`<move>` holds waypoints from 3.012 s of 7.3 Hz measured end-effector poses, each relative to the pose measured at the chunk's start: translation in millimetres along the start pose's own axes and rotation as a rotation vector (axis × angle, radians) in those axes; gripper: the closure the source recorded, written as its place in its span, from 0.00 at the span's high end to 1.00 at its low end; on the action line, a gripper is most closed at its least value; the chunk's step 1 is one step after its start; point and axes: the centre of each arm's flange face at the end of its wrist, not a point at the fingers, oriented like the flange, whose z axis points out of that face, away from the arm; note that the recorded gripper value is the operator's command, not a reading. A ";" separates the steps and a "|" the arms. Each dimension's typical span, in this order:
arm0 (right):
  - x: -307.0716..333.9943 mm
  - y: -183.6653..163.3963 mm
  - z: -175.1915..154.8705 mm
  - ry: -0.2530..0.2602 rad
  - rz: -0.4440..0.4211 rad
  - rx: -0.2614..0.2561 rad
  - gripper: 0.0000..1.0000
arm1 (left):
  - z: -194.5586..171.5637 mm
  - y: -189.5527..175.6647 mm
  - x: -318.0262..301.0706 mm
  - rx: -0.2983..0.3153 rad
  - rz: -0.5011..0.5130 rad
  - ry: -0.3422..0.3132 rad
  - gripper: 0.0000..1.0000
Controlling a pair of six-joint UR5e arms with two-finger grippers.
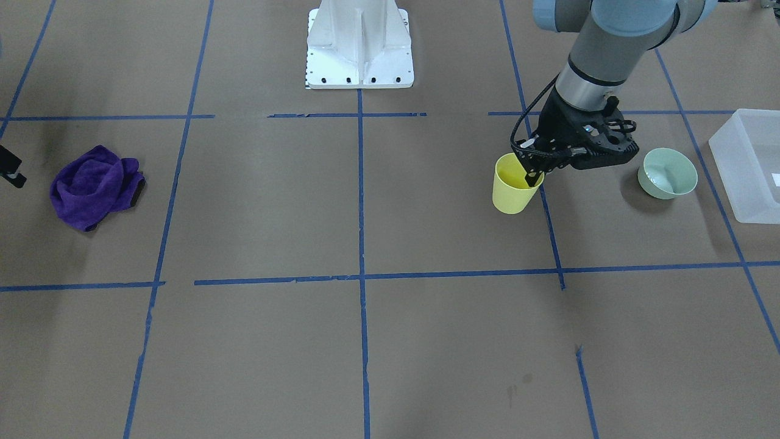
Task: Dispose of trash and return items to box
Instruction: 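Lift the yellow cup with the left gripper while the right gripper reaches the purple cloth, then carry the cup toward the clear bin while the right gripper lifts the purple cloth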
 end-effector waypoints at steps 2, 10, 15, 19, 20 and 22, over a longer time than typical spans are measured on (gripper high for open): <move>-40.1 31.3 41.1 0.037 0.015 0.000 1.00 | -22.8 -32.7 -30.7 0.044 0.075 -0.036 0.00; -69.1 41.5 65.7 0.049 -0.039 -0.014 0.00 | -34.7 -50.6 -56.4 0.067 0.152 -0.062 0.00; -129.3 21.0 -26.9 -0.005 -0.003 0.025 0.00 | -64.9 -103.6 -231.6 0.028 0.329 -0.144 0.00; -125.0 -18.5 -130.4 -0.143 0.096 0.084 0.00 | -88.2 -102.6 -485.5 -0.049 0.253 -0.200 0.00; -113.2 -27.8 -156.2 -0.191 0.131 0.084 0.00 | -75.6 -94.4 -532.5 -0.089 0.201 -0.209 0.00; -98.4 -34.9 -195.2 -0.256 0.180 0.076 0.00 | -39.6 -66.8 -593.8 -0.132 0.125 -0.210 0.00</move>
